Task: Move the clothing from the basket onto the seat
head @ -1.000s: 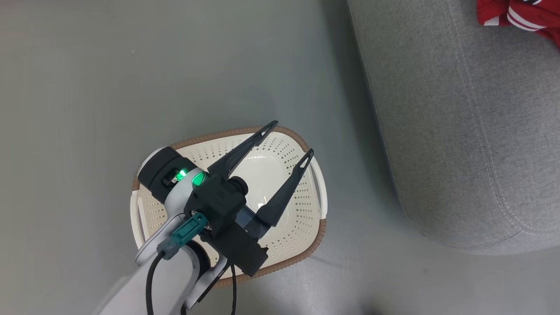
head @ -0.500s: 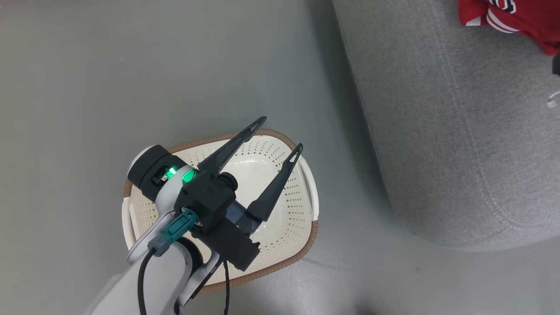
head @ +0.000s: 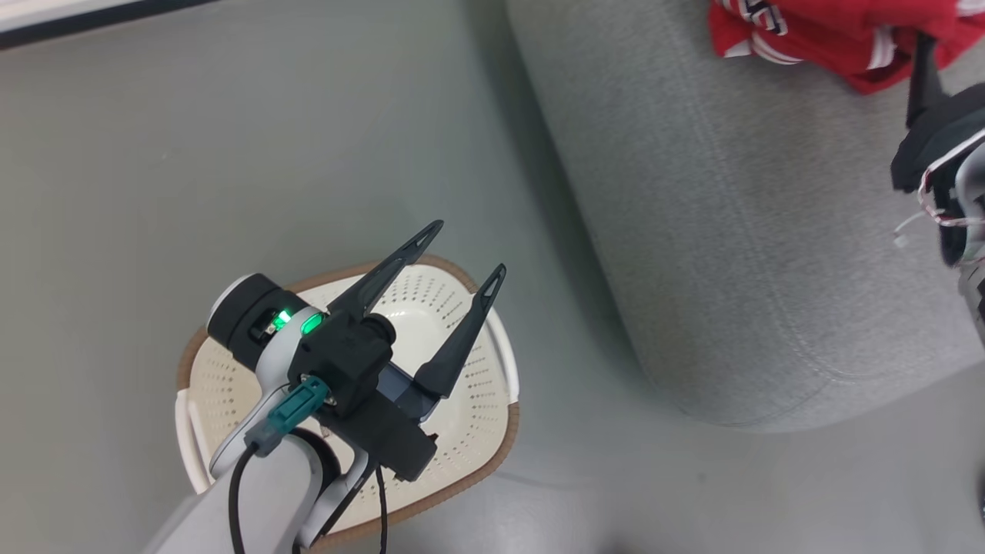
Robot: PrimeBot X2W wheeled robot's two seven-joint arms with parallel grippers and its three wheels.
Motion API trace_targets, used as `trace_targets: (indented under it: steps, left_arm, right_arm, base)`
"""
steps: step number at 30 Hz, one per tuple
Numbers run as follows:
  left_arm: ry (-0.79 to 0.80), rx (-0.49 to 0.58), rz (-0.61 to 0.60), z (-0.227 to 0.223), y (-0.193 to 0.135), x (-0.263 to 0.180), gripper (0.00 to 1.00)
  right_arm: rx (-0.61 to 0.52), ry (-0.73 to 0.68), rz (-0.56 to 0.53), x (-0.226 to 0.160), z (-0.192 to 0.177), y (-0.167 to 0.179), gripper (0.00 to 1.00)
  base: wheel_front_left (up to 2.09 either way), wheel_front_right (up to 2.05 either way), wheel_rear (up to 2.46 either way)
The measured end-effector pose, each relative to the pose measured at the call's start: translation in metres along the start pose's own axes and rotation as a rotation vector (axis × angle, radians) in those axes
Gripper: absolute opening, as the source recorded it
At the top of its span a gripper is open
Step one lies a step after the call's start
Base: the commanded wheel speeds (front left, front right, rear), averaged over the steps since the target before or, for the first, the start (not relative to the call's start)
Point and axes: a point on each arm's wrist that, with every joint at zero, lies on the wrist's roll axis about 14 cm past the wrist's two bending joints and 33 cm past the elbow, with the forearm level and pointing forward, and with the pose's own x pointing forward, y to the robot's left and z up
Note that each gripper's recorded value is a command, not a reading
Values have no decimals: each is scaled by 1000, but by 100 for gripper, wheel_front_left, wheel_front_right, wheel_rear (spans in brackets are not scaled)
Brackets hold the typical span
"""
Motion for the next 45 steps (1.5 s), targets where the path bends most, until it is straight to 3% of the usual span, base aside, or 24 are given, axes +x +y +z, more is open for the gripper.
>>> trace_targets:
  steps: [13,23,28,34,45]
  left_arm:
    - [-19,-8,-61,14,-33,6,100]
    - [-94,8,-40,47,-51,4,100]
    - [-114,-8,31,56,-46,-10,100]
    - [-142,0,160,65,-27,-38,100]
    - [-169,15,482,70,24,-129,100]
  right_arm:
    - [21,10,-53,-49,-6,-43,100]
    - [58,-88,-85,-79,30,-71,100]
    - [85,-166,-61,-88,58,-69,100]
    - [107,-267,23,-95,95,-41,100]
    - [171,-359,268,-121,123,71,100]
  base:
    - [0,0,0]
    - [0,0,0]
    - [0,0,0]
    - [0,0,0]
    - [0,0,0]
